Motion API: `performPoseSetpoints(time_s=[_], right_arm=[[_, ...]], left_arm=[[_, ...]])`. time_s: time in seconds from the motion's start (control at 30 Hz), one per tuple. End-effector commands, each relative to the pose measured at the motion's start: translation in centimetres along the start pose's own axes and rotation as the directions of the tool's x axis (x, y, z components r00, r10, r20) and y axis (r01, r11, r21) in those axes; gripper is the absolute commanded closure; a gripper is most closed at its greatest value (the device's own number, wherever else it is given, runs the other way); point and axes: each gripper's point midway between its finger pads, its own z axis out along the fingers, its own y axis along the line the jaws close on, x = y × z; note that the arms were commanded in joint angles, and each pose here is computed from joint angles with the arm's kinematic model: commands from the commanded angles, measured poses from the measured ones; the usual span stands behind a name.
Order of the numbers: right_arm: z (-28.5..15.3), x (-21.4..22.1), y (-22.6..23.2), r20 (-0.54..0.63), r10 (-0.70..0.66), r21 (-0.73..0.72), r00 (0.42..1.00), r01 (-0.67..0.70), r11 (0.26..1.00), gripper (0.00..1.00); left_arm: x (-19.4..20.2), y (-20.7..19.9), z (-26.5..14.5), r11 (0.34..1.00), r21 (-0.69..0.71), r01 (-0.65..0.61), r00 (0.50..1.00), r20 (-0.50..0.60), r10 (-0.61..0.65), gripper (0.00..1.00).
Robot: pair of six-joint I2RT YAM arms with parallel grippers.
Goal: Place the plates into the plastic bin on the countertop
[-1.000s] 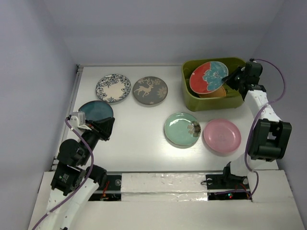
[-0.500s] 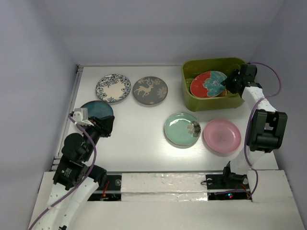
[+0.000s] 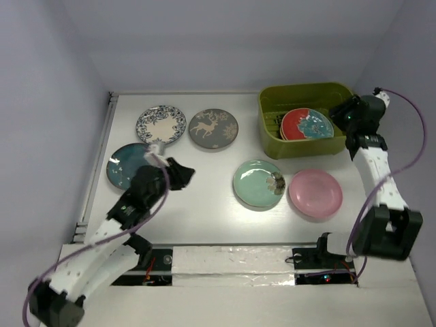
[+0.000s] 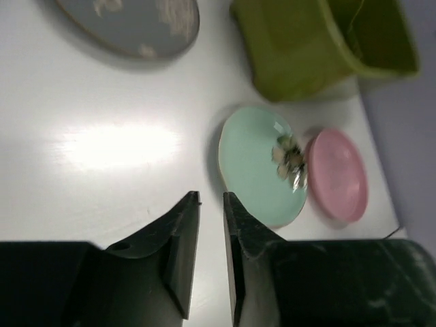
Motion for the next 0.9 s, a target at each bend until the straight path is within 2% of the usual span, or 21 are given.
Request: performPoseSetpoints(time_s=[0.0, 0.03, 0.07, 0.1, 0.13, 0.17, 0.2, 0.23, 0.3, 0.37, 0.53, 0.67, 0.77, 0.87], right_arm=[[-3.9, -1.7, 3.9, 0.100, 0.062, -0.222, 0.993, -0.039, 0.974, 0.81], [-6.8, -2.3, 5.6, 0.135, 0.071, -0.307, 0.988, -0.027, 0.951, 0.98], [-8.2, -1.6, 6.4, 0.134, 0.081, -0.362, 0.988, -0.028, 0.932, 1.00], [-10.2, -0.7, 8.6, 0.127, 0.089, -0.468, 0.988, -0.020, 0.884, 1.00], [-12.1, 1.0, 8.5, 0.118, 0.091, -0.508, 0.989, -0.019, 0.861, 1.00], [-13.2, 2.1, 9.1, 0.104, 0.090, -0.542, 0.990, -0.019, 0.840, 1.00], [-14.2, 3.0, 9.5, 0.102, 0.082, -0.566, 0.991, -0.010, 0.825, 1.00], [-14.9, 5.3, 9.9, 0.060, 0.053, -0.591, 0.997, -0.007, 0.806, 1.00], [-16.9, 7.1, 10.2, 0.029, 0.027, -0.642, 0.999, -0.002, 0.767, 1.00], [-17.9, 9.5, 9.8, -0.016, -0.001, -0.679, 1.000, -0.010, 0.734, 1.00], [-19.2, 14.0, 9.0, -0.112, -0.060, -0.736, 0.992, -0.042, 0.675, 1.00], [-19.1, 15.7, 8.0, -0.131, -0.088, -0.740, 0.987, -0.039, 0.671, 1.00], [-19.2, 16.2, 7.7, -0.136, -0.096, -0.747, 0.986, -0.039, 0.664, 1.00], [-18.9, 16.8, 7.2, -0.139, -0.101, -0.742, 0.985, -0.036, 0.669, 1.00]], left_arm=[[2.1, -2.6, 2.6, 0.999, 0.021, 0.026, 1.000, -0.004, -0.026, 0.80], [3.3, -2.8, 3.7, 1.000, -0.009, 0.003, 0.999, -0.040, -0.003, 0.78], [4.3, -3.9, 4.2, 1.000, 0.008, -0.013, 0.998, -0.063, 0.014, 0.77], [5.1, -4.2, 4.8, 1.000, 0.009, -0.020, 0.996, -0.091, 0.020, 0.74], [6.9, -3.7, 6.0, 0.999, -0.014, -0.035, 0.989, -0.142, 0.032, 0.72], [7.2, -4.4, 6.7, 0.999, 0.004, -0.032, 0.989, -0.142, 0.032, 0.70], [8.1, -4.6, 7.2, 0.999, 0.009, -0.033, 0.985, -0.168, 0.034, 0.62], [10.0, -4.0, 8.1, 0.999, -0.013, -0.051, 0.975, -0.216, 0.047, 0.58], [10.9, -4.4, 9.2, 0.999, -0.008, -0.054, 0.970, -0.236, 0.050, 0.49], [12.3, -3.9, 10.5, 0.998, -0.028, -0.056, 0.963, -0.265, 0.047, 0.46], [14.9, -3.4, 13.0, 0.998, -0.046, -0.043, 0.951, -0.308, 0.027, 0.46], [15.9, -3.8, 15.0, 0.999, -0.043, -0.018, 0.948, -0.318, 0.004, 0.49], [17.1, -3.4, 16.0, 0.998, -0.056, 0.000, 0.943, -0.332, -0.018, 0.55], [18.4, -3.1, 16.7, 0.997, -0.063, 0.035, 0.937, -0.346, -0.055, 0.67]])
